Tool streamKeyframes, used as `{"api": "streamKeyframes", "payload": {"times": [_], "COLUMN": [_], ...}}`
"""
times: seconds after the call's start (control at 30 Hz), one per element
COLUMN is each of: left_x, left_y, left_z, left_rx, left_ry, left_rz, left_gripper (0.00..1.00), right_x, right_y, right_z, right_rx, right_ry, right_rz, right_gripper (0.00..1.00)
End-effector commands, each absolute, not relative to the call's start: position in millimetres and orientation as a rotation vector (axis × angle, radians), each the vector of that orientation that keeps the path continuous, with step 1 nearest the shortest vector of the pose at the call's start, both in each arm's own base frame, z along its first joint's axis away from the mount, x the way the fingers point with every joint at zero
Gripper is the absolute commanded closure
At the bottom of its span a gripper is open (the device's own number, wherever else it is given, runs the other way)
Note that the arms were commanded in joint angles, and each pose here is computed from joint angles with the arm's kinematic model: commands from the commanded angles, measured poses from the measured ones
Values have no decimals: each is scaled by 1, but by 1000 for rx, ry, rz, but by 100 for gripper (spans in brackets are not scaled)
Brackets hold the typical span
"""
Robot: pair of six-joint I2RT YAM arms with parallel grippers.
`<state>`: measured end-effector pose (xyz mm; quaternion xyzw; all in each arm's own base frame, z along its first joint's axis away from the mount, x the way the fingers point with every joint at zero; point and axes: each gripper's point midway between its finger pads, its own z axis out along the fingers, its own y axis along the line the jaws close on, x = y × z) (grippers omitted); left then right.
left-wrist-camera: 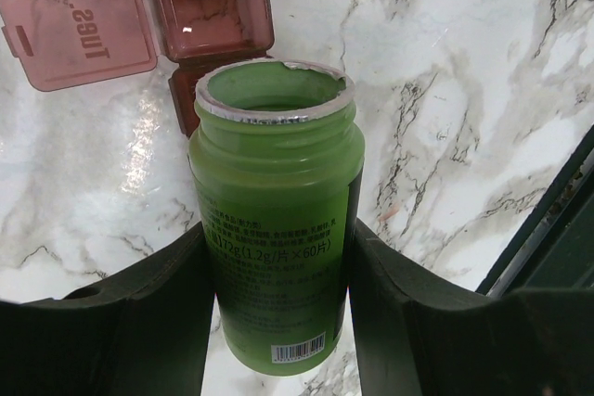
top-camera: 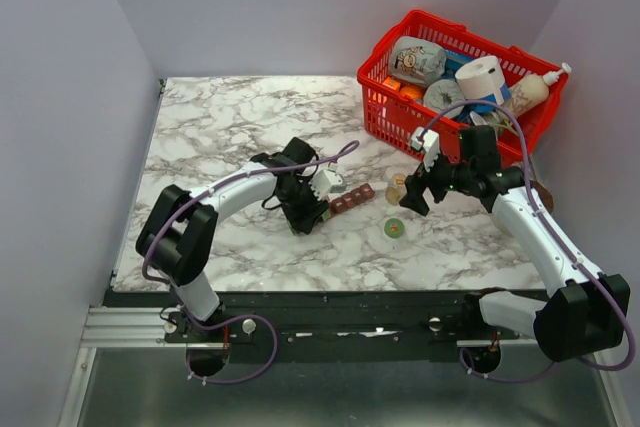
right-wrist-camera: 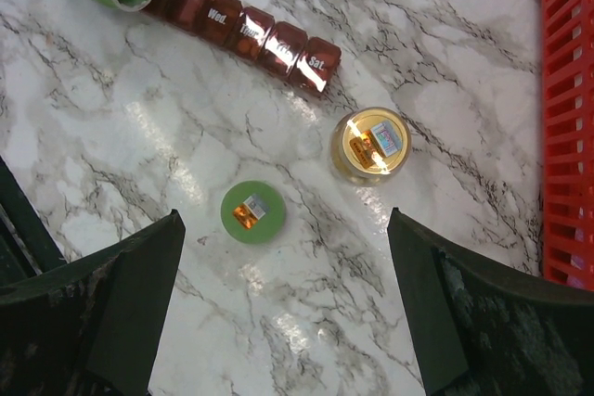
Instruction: Sort the pills into containers
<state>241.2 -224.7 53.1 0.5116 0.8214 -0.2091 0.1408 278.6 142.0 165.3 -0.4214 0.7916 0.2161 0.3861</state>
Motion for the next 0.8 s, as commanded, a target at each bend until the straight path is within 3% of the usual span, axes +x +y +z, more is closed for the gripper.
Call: {"api": "streamKeyframes", "payload": {"times": [0.0,0.77], "left_x": [242,239], "left_y": [-222,-226], "left_z": [55,57], "left_rx": [1473,1468], "left_ry": [2443,2666], "left_rz": [-553,-468], "left_gripper": [100,100], "right_x": [273,271], "right_y": [143,142], "right_z": [171,173], "right_rx": [-1074,-1070], "right_ry": [2006,2003], "right_rz": [582,597], "right_gripper": [0,0]}}
